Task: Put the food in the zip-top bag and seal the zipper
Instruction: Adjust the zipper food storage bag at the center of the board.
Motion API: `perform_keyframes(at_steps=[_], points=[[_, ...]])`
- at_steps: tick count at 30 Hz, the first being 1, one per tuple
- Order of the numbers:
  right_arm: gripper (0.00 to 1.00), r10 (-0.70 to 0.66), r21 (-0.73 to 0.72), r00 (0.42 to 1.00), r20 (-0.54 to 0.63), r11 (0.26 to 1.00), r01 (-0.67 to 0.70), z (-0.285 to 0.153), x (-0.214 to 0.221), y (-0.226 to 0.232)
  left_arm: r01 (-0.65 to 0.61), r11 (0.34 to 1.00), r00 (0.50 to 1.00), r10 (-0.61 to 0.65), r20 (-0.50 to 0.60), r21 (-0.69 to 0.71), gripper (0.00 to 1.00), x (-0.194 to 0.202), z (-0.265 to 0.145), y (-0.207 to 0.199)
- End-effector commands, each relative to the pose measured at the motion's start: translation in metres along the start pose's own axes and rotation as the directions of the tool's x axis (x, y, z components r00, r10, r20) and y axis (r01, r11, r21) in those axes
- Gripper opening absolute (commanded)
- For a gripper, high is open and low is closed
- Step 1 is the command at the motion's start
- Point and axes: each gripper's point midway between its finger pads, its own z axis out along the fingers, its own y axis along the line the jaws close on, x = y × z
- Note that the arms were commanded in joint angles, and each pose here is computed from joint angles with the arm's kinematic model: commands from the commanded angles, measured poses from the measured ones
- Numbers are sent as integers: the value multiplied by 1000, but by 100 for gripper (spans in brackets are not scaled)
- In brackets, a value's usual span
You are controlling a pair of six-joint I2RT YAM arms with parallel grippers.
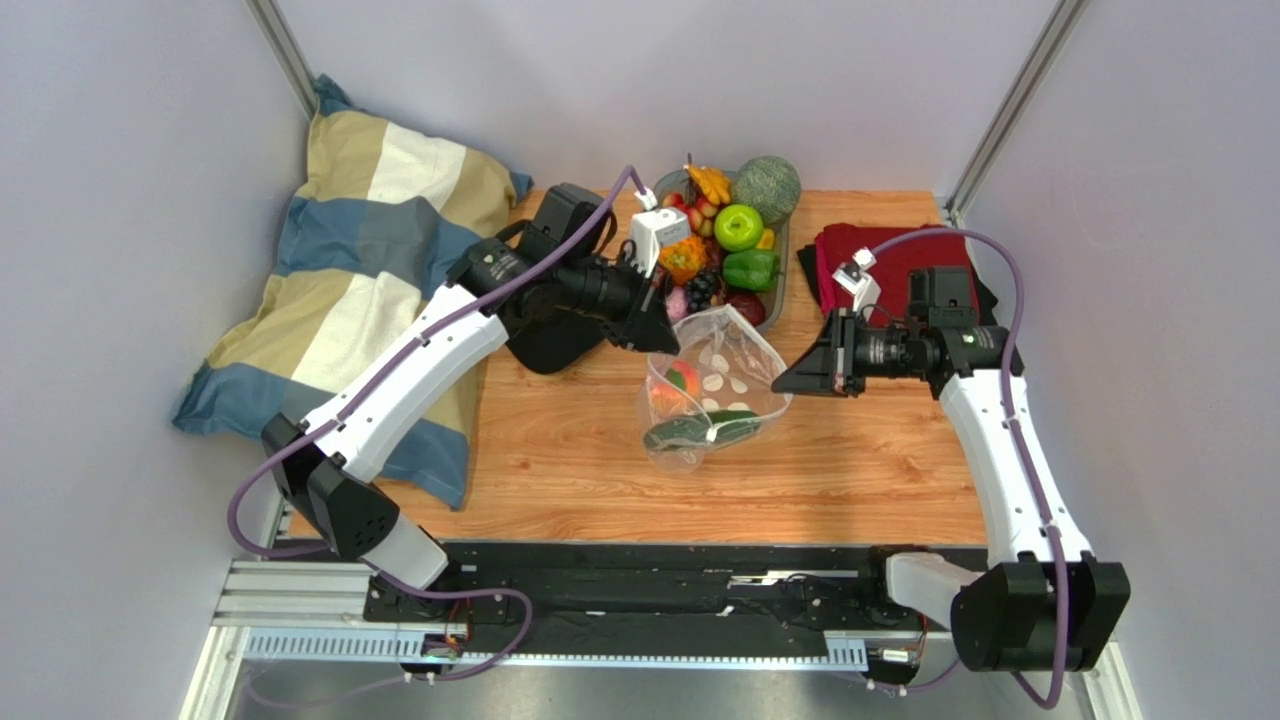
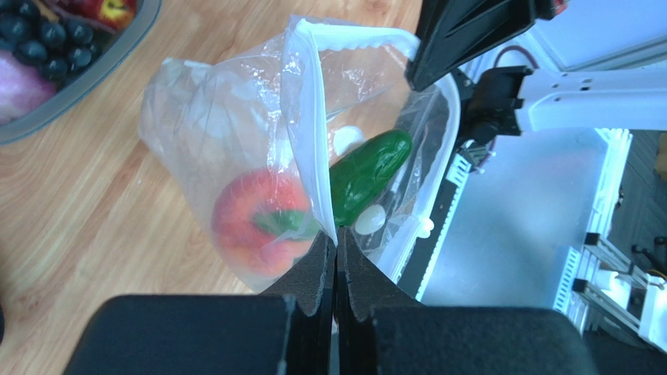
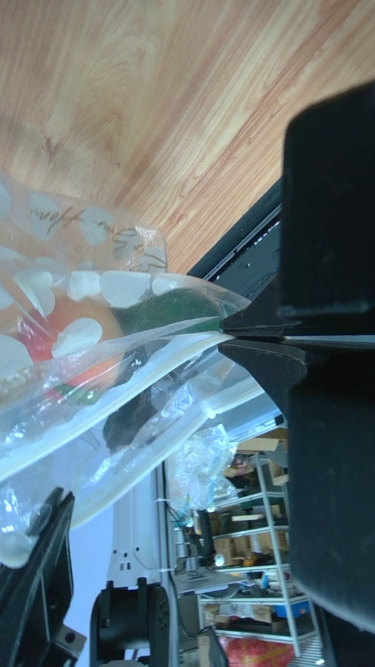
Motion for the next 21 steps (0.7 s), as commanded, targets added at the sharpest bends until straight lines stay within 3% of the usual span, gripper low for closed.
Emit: perform_keyframes(at_steps=[1,4,5,10,13,14,16,17,19,20,21], points=[[0,93,115,994,65,988,-100,-15,-5,-21,35,999,999,-34,-18,26,0,-13,7,-6],[0,139,283,978,154,942,-178,-34,-16,-65,49,999,999,-49,-16,-12,0,-24,31,12],[0,153,322,972,180,924,-205,-41,-19,-76,53,998,998,-53,-14,-23,5,-27,42,20],[0,191,509,964,185,821,-260,-58,-7,-127,13,996,1000,-12,17,-85,13,-44,67,39],[0,207,564,966,157,783,-260,-60,0,-145,-17,995,1000,18,12,-93,23,-46,79,46],[0,211,572,964,161,776,-265,-62,-1,-149,-34,995,999,36,19,-96,37,-48,83,48],[0,224,571,962,155,774,-272,-62,-2,-153,-85,986,994,94,56,-146,53,-62,81,57],[0,227,573,963,148,773,-270,-62,-2,-155,-117,979,985,136,109,-168,71,-77,76,60],[0,243,576,960,141,768,-279,-62,-1,-158,-136,964,960,185,210,-230,85,-108,63,76],[0,240,580,960,145,766,-279,-62,-2,-159,-134,958,952,195,237,-252,97,-117,59,84],[0,240,583,960,147,763,-280,-63,-2,-160,-137,952,939,213,269,-275,99,-130,53,89]])
